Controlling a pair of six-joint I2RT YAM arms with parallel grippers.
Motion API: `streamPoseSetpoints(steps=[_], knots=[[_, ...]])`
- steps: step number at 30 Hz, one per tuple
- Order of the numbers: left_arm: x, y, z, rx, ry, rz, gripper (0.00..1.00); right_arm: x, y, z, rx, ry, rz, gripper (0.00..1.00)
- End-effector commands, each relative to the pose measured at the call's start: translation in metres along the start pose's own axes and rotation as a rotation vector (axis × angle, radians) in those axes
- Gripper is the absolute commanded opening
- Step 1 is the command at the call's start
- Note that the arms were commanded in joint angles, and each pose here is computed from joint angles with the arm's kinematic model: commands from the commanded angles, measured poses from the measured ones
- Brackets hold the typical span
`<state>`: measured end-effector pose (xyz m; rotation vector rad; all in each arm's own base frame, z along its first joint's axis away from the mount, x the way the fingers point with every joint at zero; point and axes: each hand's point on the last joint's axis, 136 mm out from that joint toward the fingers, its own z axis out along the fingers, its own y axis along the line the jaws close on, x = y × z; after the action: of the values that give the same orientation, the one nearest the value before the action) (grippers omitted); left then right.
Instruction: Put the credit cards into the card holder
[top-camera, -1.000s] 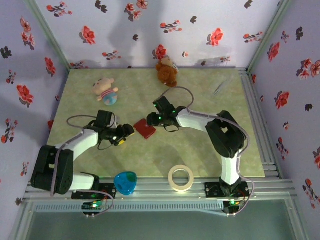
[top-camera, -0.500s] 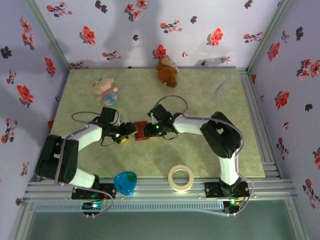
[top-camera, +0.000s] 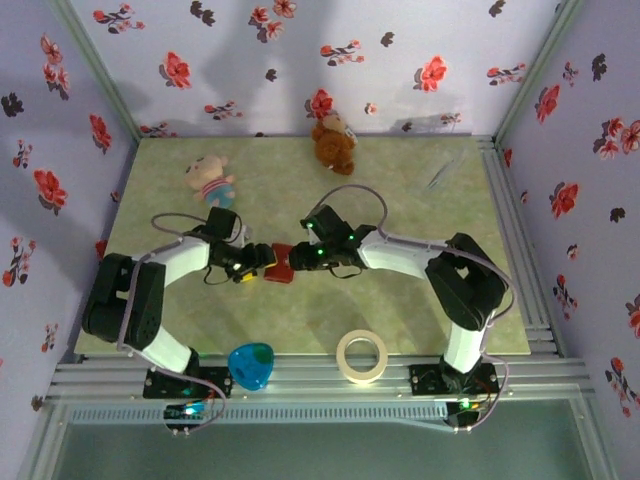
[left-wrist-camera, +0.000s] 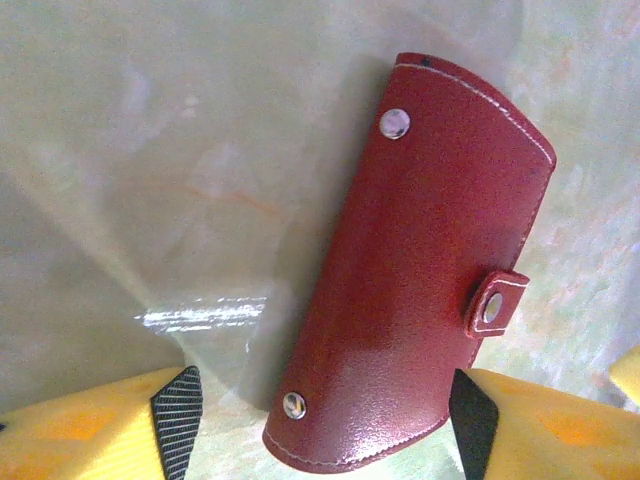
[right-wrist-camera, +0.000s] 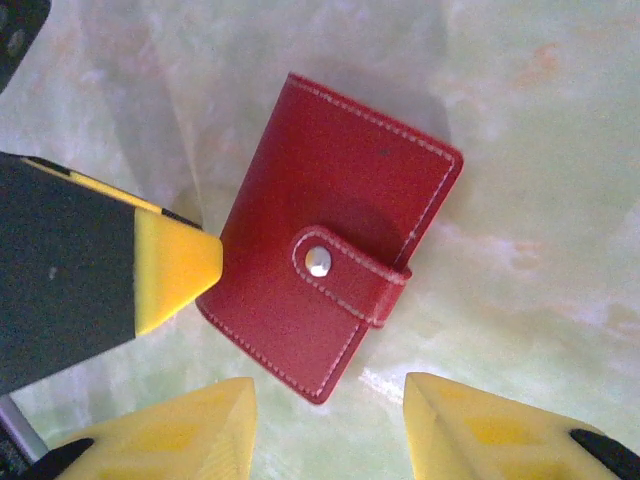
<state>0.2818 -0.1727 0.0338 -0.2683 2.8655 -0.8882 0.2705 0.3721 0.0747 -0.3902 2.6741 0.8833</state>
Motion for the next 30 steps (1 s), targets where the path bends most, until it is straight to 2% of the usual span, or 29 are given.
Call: streamPoseSetpoints(steps=[1, 5, 12, 13, 15, 16, 21, 24, 25, 27, 30], knots=[[0.001, -0.011, 0.003, 0.028, 0.058, 0.062, 0.64, -0.009, -0.008, 0.011, 0.045, -0.018, 0.04, 0.41], [-0.001, -0.014, 0.01, 0.043, 0.073, 0.065, 0.57, -0.015, -0.011, 0.023, 0.041, -0.027, 0.065, 0.39], [0.002, -0.01, 0.023, 0.035, 0.117, 0.066, 0.57, -0.012, -0.016, 0.041, 0.034, -0.016, 0.078, 0.37], [0.002, -0.011, 0.025, 0.041, 0.123, 0.064, 0.55, -0.012, -0.016, 0.042, 0.027, -0.016, 0.081, 0.35], [0.004, -0.017, 0.027, 0.078, 0.144, 0.068, 0.31, -0.009, -0.017, 0.044, 0.016, -0.013, 0.093, 0.33], [0.006, -0.021, 0.028, 0.095, 0.156, 0.072, 0.24, -0.008, -0.016, 0.045, 0.007, -0.013, 0.096, 0.32], [0.009, -0.029, 0.022, 0.125, 0.129, 0.097, 0.16, -0.003, -0.015, 0.046, -0.011, -0.001, 0.083, 0.3], [0.013, -0.035, 0.013, 0.15, 0.111, 0.118, 0.05, -0.001, -0.014, 0.043, -0.026, -0.005, 0.075, 0.3], [0.013, -0.036, 0.01, 0.157, 0.099, 0.128, 0.0, 0.0, -0.014, 0.041, -0.029, -0.006, 0.064, 0.3], [0.016, -0.037, 0.005, 0.164, 0.089, 0.141, 0.0, 0.001, -0.016, 0.036, -0.013, -0.012, 0.039, 0.34], [0.022, -0.039, -0.002, 0.162, 0.094, 0.141, 0.0, -0.001, -0.023, 0.024, 0.035, -0.05, -0.01, 0.51]])
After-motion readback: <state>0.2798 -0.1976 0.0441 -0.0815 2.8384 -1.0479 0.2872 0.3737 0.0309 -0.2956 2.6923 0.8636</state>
